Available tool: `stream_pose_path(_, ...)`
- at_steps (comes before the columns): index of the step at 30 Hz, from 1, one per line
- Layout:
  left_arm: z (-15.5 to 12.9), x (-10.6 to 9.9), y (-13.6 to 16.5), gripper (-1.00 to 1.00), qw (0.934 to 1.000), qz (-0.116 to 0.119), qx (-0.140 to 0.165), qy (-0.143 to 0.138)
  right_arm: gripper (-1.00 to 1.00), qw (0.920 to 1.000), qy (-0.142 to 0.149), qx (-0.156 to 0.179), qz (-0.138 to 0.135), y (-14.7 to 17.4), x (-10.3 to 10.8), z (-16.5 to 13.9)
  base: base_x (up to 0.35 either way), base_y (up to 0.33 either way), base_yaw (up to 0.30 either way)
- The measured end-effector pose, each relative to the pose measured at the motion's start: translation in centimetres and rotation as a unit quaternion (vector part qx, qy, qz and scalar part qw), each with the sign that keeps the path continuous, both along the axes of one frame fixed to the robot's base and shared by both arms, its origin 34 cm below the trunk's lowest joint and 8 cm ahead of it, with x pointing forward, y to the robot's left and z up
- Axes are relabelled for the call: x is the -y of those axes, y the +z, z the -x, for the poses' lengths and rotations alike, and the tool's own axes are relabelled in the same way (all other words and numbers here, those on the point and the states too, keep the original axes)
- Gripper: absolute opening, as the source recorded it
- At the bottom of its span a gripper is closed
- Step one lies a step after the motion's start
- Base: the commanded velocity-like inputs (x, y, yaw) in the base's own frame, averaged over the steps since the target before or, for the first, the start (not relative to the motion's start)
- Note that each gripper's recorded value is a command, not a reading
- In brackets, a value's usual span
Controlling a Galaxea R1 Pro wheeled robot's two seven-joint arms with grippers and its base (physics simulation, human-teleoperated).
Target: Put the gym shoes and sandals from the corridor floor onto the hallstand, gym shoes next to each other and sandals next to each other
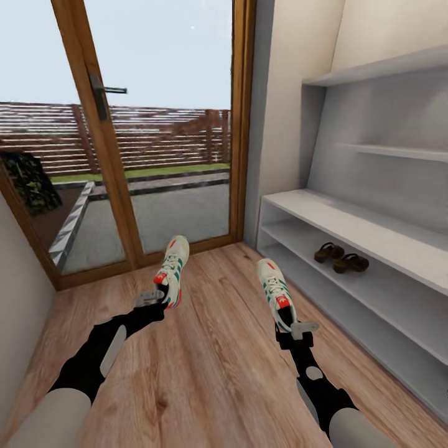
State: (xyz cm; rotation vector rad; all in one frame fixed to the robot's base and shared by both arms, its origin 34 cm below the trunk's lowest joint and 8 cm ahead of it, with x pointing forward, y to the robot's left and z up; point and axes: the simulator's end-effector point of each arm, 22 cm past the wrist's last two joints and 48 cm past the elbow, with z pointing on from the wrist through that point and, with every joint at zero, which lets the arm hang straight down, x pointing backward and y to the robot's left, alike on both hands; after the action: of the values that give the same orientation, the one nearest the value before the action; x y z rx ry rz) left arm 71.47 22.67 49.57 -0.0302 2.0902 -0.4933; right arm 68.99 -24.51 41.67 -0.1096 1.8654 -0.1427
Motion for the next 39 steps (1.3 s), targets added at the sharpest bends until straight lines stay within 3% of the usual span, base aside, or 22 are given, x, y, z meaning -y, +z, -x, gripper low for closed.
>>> stream_pose_path(11,0.08,-0.01,-0.30,-1.00,1.0000,0.000,-0.003,0.000,-1.00,1.0000,0.000,0.000,0.000,-0.01,0.00,-0.02,0.232,0.149,-0.254)
stream_pose_path(31,0.04,-0.03,-0.26,-1.00,1.0000,0.000,-0.002,0.001,-1.00,1.0000,0.000,0.000,0.000,-0.03,0.00,-0.02,0.008,0.006,-0.257)
stream_pose_path(39,0.01,0.00,-0.16,-1.00,1.0000,0.001,0.000,0.000,-1.00,1.0000,0.000,0.000,0.000,-0.04,-0.01,-0.01,0.000,0.206,-0.257)
